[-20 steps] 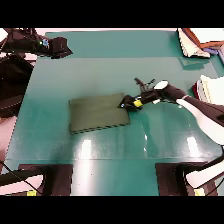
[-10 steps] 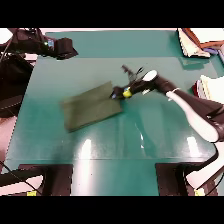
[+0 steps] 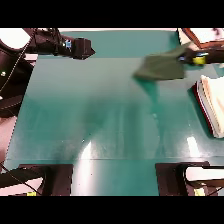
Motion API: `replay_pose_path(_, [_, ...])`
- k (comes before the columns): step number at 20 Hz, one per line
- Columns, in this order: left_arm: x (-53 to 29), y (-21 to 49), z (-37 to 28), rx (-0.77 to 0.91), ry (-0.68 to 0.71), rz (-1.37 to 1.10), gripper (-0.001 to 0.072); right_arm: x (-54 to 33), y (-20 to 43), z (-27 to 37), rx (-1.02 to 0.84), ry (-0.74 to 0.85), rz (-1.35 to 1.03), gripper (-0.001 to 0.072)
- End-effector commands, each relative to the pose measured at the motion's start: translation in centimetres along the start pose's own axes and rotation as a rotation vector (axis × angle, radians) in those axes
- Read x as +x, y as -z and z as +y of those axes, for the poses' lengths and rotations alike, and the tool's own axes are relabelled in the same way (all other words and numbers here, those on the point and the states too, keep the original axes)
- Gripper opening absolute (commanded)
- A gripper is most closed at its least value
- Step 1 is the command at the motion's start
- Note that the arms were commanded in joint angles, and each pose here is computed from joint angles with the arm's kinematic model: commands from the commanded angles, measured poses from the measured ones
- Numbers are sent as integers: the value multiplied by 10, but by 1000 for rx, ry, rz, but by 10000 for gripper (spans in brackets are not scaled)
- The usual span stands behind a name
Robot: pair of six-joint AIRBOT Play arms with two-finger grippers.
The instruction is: Fold the shirts.
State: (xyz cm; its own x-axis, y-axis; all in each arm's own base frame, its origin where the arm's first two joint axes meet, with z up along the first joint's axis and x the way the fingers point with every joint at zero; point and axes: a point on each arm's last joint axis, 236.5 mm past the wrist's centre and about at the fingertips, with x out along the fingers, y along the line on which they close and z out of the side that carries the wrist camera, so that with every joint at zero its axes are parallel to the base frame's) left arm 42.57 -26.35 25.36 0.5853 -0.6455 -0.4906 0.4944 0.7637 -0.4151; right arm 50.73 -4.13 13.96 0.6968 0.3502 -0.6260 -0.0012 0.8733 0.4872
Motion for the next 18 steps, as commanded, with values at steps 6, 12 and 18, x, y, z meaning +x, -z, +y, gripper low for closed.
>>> replay_pose_path(6, [2, -2, -6, 1, 14, -10, 31, -129, -50, -171, 235, 262, -287, 23])
replay_pose_path(12, [2, -1, -7, 1, 14, -9, 31, -165, -103, -148, 121, 272, -398, 23])
replay_pose_path(18, [2, 2, -6, 3, 14, 6, 32, -219, -126, -110, 3, 282, -428, 23])
